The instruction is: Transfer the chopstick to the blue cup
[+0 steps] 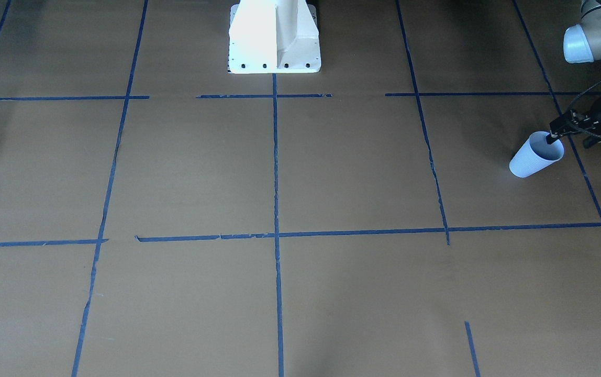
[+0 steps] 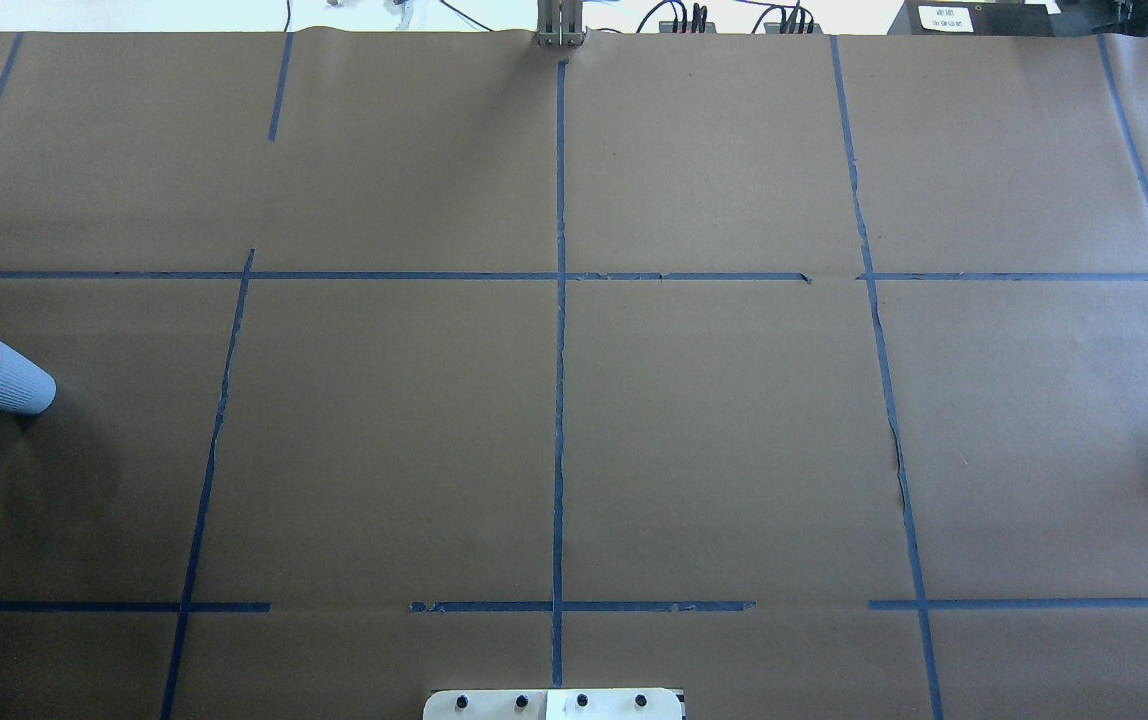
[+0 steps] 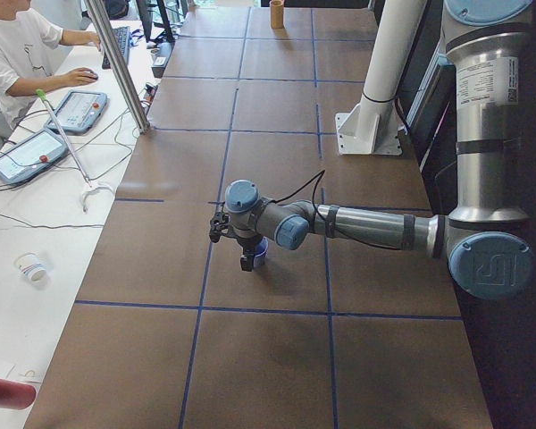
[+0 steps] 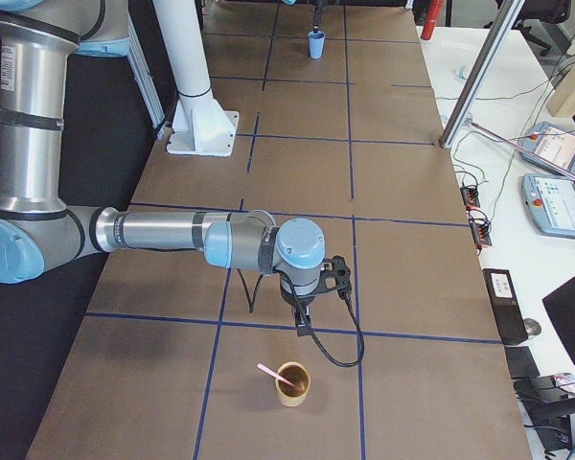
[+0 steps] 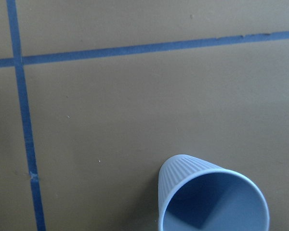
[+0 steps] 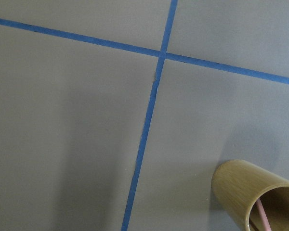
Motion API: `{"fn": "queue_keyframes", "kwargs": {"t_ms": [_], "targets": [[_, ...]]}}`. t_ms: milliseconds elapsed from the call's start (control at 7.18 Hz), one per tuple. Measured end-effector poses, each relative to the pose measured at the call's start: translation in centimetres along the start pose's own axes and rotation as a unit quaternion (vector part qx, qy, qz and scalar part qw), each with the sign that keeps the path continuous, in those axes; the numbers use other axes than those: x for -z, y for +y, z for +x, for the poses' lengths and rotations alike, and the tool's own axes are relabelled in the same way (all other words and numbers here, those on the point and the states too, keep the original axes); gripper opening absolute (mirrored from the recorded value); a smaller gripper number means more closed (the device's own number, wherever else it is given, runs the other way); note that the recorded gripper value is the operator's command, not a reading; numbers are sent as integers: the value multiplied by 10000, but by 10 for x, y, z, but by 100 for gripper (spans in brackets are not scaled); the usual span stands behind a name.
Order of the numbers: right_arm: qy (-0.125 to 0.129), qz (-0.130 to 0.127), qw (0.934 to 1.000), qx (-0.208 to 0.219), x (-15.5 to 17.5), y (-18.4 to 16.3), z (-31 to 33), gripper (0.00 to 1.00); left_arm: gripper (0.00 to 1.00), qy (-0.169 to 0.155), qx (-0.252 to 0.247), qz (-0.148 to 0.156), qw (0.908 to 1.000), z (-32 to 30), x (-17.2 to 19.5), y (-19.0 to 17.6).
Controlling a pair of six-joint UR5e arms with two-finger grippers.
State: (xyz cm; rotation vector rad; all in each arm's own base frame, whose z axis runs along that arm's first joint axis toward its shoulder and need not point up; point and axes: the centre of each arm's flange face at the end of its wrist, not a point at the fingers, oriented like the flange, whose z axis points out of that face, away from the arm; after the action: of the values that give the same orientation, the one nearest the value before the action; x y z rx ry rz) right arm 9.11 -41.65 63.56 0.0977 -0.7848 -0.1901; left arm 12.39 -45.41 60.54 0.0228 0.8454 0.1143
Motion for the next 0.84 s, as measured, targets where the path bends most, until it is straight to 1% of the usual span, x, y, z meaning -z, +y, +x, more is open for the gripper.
{"fn": "queue_keyframes", "kwargs": {"t_ms": [139,279,418,557,697,836], "targets": [[-15,0,10000,-2,0,0,0,100,75,-15,-3,-37,10000,-2,-8,0],[-36,2,10000,-3,-1,0,0,100,54,-23,1,-62,10000,-4,-14,0],[-47,4,10000,-2,-1,0,0,100,29,-27,-1,-85,10000,-4,-17,0],[-51,5,10000,-4,-1,0,0,100,7,-27,-13,-108,9999,-3,-20,0],[-54,8,10000,-6,-1,1,0,100,0,-19,-24,-128,9999,-1,-21,1],[-57,10,10000,-7,-1,0,0,100,0,7,-41,-130,9999,2,-21,0]]}}
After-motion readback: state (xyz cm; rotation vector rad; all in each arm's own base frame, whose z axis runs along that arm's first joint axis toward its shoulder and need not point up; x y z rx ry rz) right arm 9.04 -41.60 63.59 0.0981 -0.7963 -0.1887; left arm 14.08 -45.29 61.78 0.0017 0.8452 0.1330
